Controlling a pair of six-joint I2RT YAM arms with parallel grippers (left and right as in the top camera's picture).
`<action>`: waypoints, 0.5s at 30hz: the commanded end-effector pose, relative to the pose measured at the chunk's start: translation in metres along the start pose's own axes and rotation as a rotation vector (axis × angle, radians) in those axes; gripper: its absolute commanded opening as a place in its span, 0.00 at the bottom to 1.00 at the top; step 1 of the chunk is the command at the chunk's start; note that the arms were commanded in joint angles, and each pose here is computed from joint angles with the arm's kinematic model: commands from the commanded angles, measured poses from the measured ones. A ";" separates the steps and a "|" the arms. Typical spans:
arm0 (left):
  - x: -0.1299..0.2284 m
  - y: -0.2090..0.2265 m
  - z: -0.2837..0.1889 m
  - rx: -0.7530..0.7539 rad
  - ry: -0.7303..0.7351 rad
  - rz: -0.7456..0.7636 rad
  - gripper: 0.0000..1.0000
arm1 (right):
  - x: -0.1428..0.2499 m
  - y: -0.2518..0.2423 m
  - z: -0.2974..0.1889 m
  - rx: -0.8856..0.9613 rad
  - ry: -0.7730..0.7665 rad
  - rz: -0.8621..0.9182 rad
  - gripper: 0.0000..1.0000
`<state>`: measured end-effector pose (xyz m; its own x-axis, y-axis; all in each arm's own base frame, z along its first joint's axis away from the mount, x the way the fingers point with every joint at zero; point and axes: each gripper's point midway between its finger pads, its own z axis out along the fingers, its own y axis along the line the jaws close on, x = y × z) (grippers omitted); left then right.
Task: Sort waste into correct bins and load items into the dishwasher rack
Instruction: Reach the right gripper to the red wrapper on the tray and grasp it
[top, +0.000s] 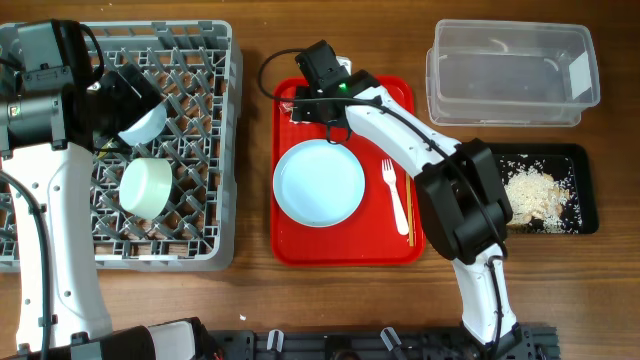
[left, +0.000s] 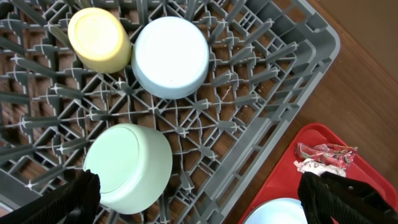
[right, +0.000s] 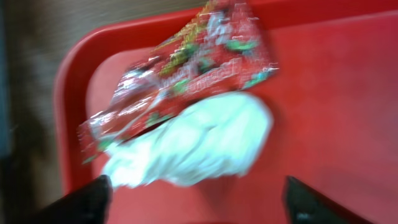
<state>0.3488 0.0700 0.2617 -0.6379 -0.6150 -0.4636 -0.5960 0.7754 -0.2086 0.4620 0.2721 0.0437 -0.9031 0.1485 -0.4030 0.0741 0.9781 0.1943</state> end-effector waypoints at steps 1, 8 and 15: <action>-0.001 0.002 0.001 -0.011 -0.003 -0.004 1.00 | -0.013 -0.012 -0.001 0.058 -0.057 0.029 0.70; -0.001 0.002 0.001 -0.011 -0.003 -0.004 1.00 | 0.000 -0.015 0.034 0.070 -0.031 0.024 0.69; -0.001 0.002 0.001 -0.011 -0.003 -0.004 1.00 | 0.002 -0.017 0.033 0.078 -0.022 0.023 0.04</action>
<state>0.3488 0.0700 0.2617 -0.6379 -0.6150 -0.4636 -0.5960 0.7754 -0.2086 0.4747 0.2614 0.0157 -0.8880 0.1783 -0.4238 0.1251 0.9807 0.1503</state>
